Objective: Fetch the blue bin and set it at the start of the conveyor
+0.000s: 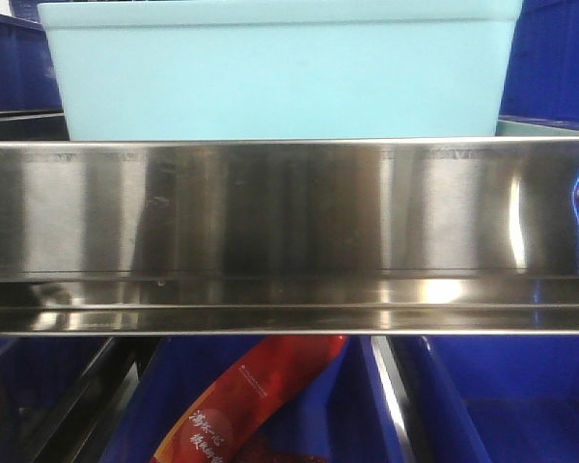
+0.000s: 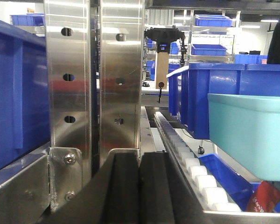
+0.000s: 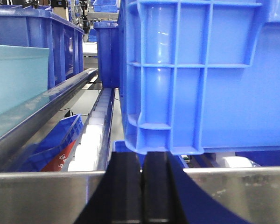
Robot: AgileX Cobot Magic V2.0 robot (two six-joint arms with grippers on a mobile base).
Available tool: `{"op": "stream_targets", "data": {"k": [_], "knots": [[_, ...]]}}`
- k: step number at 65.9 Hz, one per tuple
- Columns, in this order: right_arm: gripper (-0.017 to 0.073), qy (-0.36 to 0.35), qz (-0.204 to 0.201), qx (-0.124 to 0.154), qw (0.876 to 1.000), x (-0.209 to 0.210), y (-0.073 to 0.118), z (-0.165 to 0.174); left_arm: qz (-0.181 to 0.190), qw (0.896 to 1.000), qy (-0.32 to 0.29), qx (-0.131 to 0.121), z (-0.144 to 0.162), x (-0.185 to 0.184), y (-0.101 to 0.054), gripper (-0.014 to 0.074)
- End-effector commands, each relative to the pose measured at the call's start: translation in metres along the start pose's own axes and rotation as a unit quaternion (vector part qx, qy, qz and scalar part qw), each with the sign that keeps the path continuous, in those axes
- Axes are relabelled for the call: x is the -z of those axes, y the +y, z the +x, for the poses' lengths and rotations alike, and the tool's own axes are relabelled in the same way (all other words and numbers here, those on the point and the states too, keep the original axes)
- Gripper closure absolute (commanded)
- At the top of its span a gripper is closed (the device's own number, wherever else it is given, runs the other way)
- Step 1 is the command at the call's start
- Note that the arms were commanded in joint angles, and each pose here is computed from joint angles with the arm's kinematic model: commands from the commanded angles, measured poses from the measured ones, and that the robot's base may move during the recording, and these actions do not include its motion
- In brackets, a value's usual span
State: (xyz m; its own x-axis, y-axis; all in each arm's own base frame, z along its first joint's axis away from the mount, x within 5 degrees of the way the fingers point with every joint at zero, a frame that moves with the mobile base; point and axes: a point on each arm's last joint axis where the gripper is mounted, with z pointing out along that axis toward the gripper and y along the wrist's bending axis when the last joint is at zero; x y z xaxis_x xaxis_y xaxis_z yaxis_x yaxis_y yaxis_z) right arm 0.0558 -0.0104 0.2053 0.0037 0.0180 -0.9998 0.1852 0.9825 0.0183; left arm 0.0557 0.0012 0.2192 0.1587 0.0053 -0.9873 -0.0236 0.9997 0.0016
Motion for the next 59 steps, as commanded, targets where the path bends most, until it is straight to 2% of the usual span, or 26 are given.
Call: {"op": "stream_targets", "data": {"k": [1, 33, 37, 42, 54, 59], "knots": [[0.0721, -0.018, 0.000, 0.008, 1.000, 0.000, 0.000, -0.003, 0.002, 1.000, -0.012, 0.001, -0.003, 0.000, 0.000, 0.0704], [0.0721, -0.034, 0.000, 0.008, 0.999, 0.001, 0.000, -0.006, 0.003, 1.000, -0.027, 0.001, -0.006, 0.000, 0.000, 0.0704], [0.0721, -0.041, 0.000, 0.008, 0.999, 0.001, 0.000, -0.007, 0.002, 0.999, -0.031, 0.018, -0.006, 0.000, 0.000, 0.0704], [0.0721, -0.058, 0.001, 0.008, 0.998, 0.001, 0.000, -0.011, -0.002, 0.998, -0.038, 0.050, -0.008, 0.001, 0.001, 0.0704], [0.0721, -0.114, 0.002, 0.003, 0.994, 0.003, 0.000, -0.021, -0.002, 0.997, -0.053, 0.054, -0.010, 0.001, 0.001, 0.0704], [0.0721, -0.129, 0.001, 0.003, 0.992, 0.007, 0.000, -0.041, 0.000, 0.997, -0.057, 0.054, -0.029, 0.002, 0.001, 0.0704]]}}
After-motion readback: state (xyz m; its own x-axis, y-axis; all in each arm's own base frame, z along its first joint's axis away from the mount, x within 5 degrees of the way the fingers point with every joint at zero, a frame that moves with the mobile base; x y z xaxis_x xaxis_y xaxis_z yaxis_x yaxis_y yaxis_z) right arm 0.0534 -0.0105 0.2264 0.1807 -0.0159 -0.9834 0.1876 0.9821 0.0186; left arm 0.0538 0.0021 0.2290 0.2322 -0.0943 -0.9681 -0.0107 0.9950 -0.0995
